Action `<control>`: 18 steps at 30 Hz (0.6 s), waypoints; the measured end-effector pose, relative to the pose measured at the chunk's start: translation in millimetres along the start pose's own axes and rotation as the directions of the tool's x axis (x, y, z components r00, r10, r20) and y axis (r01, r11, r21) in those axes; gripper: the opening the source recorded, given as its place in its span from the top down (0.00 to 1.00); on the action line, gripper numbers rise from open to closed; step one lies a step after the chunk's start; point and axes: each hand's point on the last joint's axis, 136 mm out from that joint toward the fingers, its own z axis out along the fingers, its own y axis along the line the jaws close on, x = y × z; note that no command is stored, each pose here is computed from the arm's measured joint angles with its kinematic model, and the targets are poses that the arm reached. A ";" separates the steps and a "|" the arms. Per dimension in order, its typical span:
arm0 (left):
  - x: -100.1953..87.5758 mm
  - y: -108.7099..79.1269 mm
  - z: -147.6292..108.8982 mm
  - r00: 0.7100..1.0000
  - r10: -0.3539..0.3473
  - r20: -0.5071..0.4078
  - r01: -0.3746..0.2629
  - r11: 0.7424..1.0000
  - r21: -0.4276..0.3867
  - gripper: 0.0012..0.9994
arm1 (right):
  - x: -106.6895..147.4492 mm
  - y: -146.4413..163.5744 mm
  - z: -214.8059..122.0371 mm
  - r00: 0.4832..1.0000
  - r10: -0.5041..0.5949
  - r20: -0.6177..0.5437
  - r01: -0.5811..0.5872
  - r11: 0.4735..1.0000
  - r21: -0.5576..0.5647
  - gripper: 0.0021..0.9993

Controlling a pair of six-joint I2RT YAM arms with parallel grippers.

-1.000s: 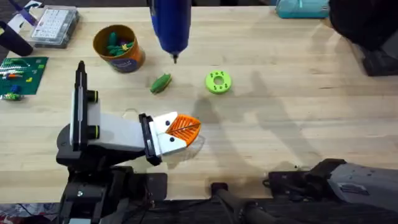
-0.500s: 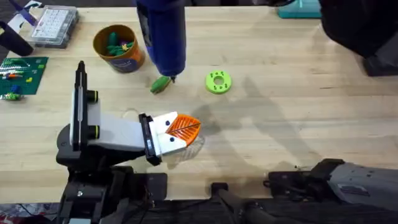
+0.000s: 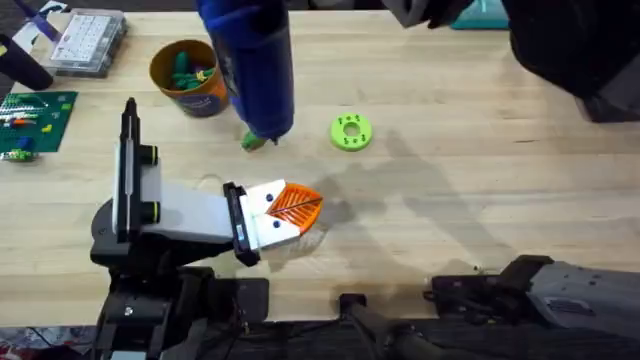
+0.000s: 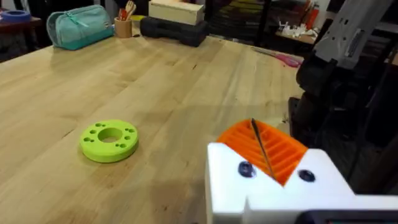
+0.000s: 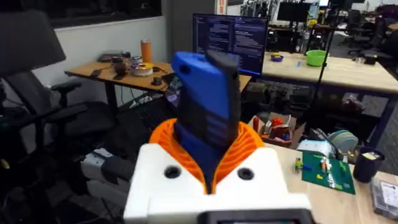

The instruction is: Pick up the gripper from the table and insert it into the empty holder that is missing its gripper. Then pick up a screw, insert it into the mounting hole, and use the screwdriver to tighten it. Finally, clean up the table by picking up the vegetable and placing it into the bucket.

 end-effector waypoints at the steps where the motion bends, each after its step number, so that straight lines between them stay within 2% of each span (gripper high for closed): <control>1: 0.0 0.0 0.0 1.000 0.000 0.000 0.000 1.000 0.000 1.00 | 0.1 0.0 0.0 1.000 -0.002 0.000 0.002 1.000 0.000 0.98; 12: -0.1 0.0 0.0 1.000 0.000 0.000 0.000 1.000 0.000 1.00 | 2.4 -1.2 1.0 1.000 -0.028 -0.003 0.028 1.000 -0.002 0.98; 18: -0.1 0.0 0.0 1.000 0.000 0.000 0.000 1.000 0.000 1.00 | 13.7 -2.3 2.7 0.999 -0.031 -0.009 0.031 1.000 -0.006 0.98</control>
